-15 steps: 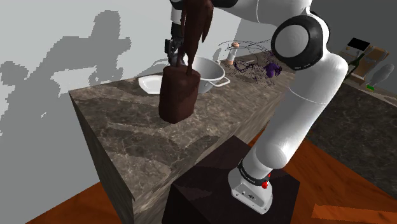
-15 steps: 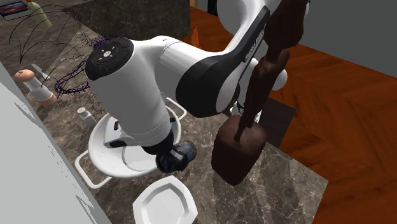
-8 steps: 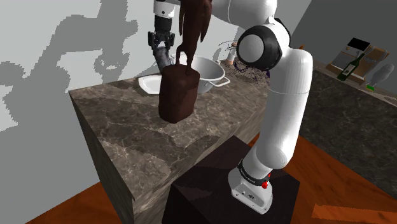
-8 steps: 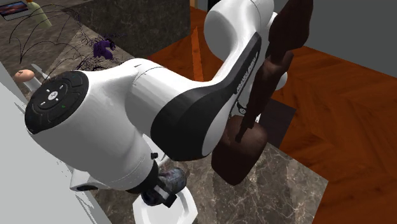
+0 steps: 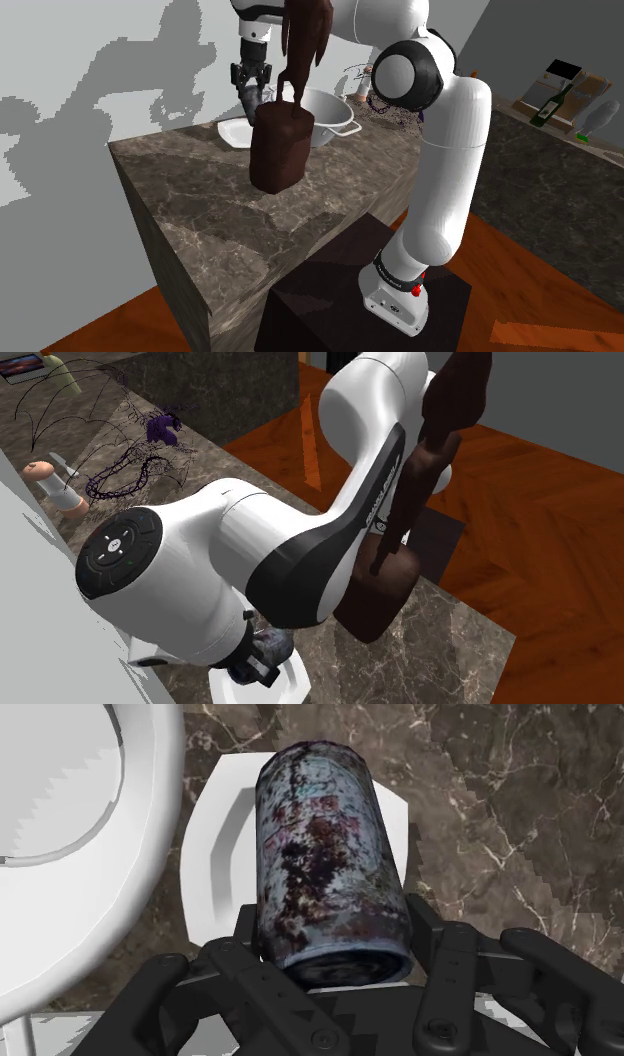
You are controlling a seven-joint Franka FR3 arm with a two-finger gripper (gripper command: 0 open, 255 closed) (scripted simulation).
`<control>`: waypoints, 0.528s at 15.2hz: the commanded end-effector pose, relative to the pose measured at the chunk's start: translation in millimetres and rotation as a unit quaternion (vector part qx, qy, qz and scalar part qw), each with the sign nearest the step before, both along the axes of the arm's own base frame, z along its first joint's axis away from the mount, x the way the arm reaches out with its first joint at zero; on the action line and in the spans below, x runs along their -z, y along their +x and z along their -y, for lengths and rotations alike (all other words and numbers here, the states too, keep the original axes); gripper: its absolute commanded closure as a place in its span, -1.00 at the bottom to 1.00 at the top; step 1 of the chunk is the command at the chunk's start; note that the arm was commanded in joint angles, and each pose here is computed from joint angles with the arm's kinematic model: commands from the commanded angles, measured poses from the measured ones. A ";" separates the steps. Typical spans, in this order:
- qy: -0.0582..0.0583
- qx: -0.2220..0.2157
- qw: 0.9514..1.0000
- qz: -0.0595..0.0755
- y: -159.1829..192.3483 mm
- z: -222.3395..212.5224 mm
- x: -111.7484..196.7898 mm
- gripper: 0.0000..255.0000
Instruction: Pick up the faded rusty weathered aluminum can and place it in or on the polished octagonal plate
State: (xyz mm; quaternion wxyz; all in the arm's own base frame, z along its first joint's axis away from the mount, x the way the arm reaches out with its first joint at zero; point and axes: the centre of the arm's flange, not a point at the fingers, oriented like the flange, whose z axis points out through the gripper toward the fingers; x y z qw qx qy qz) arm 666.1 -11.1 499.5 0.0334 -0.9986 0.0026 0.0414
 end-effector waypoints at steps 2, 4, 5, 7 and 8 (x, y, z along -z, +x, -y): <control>0.000 0.000 1.000 0.000 0.6 0.4 15.7 1.00; 0.000 0.000 1.000 0.000 0.6 0.4 26.3 1.00; 0.000 0.000 1.000 0.000 0.6 0.4 31.6 1.00; 0.000 0.000 1.000 0.000 0.6 0.4 42.2 1.00; 0.000 0.000 1.000 0.000 0.6 0.4 47.4 1.00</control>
